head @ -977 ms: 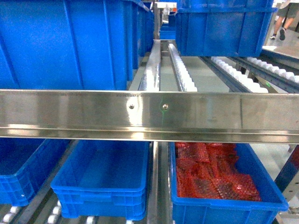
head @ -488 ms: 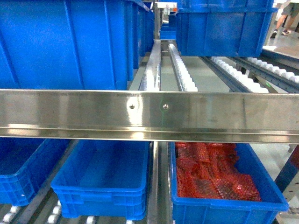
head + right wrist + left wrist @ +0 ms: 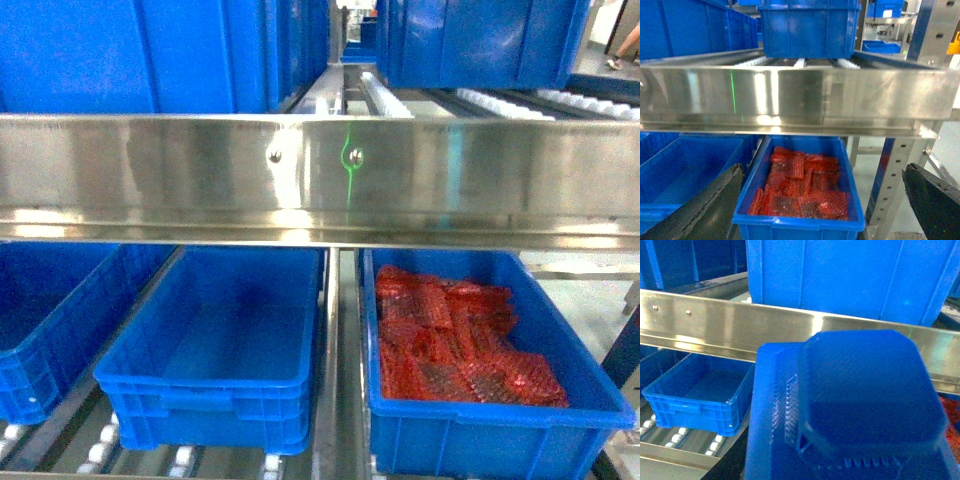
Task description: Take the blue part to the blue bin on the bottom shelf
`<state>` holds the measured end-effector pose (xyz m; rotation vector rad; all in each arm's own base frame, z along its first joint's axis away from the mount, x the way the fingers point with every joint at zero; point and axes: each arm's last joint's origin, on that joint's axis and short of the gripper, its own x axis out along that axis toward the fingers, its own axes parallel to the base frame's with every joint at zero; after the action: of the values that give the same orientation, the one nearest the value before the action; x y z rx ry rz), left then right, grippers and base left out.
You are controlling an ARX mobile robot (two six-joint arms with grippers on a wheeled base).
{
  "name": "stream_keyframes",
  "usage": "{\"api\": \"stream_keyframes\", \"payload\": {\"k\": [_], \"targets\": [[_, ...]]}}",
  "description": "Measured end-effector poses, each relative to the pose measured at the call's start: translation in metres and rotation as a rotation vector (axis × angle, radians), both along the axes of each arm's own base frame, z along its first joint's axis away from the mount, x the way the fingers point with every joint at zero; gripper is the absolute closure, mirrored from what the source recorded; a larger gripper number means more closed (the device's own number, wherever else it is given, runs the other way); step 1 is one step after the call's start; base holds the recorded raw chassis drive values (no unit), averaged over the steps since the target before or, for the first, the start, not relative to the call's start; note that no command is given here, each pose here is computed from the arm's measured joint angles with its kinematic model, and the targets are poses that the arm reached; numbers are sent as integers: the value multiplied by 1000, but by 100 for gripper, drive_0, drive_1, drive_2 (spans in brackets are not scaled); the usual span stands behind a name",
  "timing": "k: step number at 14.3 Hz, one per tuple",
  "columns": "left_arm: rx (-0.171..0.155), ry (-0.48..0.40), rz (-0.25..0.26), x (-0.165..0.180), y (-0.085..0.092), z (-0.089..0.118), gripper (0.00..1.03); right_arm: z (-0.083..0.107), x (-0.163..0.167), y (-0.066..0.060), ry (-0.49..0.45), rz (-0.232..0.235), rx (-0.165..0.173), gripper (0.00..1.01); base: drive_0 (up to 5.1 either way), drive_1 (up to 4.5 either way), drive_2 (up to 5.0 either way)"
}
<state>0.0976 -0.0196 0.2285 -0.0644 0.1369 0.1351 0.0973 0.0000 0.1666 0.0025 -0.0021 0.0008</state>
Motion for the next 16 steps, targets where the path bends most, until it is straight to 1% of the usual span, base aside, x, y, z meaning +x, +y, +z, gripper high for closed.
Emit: {"api": "stream_keyframes", "payload": {"k": [16], "targets": [[1, 3, 0, 0, 0, 0, 59, 0, 0, 0, 1, 0, 0, 3, 0, 0, 0]]}}
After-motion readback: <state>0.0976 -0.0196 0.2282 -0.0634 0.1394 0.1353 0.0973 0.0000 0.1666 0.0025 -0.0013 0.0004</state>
